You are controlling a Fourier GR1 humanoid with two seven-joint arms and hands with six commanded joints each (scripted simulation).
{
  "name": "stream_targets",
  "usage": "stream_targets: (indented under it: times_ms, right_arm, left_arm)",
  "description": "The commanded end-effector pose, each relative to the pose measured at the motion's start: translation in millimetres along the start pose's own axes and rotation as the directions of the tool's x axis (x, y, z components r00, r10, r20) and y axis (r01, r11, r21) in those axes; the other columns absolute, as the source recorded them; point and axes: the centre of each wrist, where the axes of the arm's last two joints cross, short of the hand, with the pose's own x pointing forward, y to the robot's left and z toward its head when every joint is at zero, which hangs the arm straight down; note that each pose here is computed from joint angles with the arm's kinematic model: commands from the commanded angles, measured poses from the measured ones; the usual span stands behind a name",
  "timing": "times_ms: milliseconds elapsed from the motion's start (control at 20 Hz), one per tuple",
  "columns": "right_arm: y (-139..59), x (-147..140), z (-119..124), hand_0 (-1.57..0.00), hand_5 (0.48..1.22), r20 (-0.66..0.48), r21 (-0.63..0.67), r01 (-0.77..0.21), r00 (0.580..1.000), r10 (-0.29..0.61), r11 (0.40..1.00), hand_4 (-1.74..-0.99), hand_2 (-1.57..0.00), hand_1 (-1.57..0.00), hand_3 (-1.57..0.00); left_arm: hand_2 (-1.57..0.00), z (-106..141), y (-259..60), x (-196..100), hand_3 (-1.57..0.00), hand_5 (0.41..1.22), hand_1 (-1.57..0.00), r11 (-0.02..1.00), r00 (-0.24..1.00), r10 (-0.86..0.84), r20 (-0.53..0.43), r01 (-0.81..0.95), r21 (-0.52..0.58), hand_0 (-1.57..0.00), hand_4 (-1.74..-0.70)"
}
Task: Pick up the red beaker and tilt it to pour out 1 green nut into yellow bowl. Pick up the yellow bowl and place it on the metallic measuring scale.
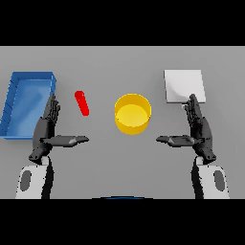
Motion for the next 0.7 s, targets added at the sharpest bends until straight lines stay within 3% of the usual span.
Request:
stream_targets:
  times_ms: [0, 250, 300, 400, 650]
  right_arm:
    - [-0.5, 0.1, -0.3, 0.0, 0.572, 0.0, -0.001, 0.0, 1.0, 0.0, 1.0, -1.177, 0.0, 0.0, 0.0]
    - [-9.3, -0.5, -1.7, 0.0, 0.572, 0.0, -0.003, -0.005, 1.0, 0.005, 1.0, -1.177, 0.0, 0.0, 0.0]
    - [-12.3, 3.6, 2.7, 0.0, 0.572, 0.036, 0.004, -0.122, 0.992, 0.122, 0.993, -1.177, 0.0, 0.0, 0.0]
    - [-10.3, 6.4, 6.5, 0.0, 0.576, 0.058, 0.026, -0.216, 0.975, 0.214, 0.976, -1.183, 0.0, 0.0, 0.0]
    - [-9.9, 9.2, 10.9, 0.0, 0.585, 0.062, 0.05, -0.231, 0.972, 0.227, 0.972, -1.206, 0.0, 0.0, 0.0]
  left_arm:
    - [0.0, 1.4, -0.7, -0.4, 0.0, 0.677, 0.0, 1.0, 1.0, 0.001, 0.002, -0.001, 0.0, 0.0, -1.2]
    - [0.0, 18.8, -6.7, -2.9, 0.0, 0.677, 0.0, 1.0, 1.0, 0.001, 0.02, -0.001, -0.003, 0.0, -1.2]
    - [0.0, 26.7, -5.2, 0.5, 0.0, 0.677, 0.0, 0.998, 0.997, -0.058, 0.048, 0.06, -0.036, 0.0, -1.2]
    - [0.0, 31.6, -5.6, 8.4, 0.0, 0.677, 0.0, 0.991, 0.991, -0.118, 0.056, 0.122, -0.063, 0.0, -1.2]
    - [0.0, 40.6, -12.6, 15.8, 0.0, 0.66, 0.0, 0.984, 0.988, -0.153, 0.033, 0.155, -0.087, 0.0, -1.18]
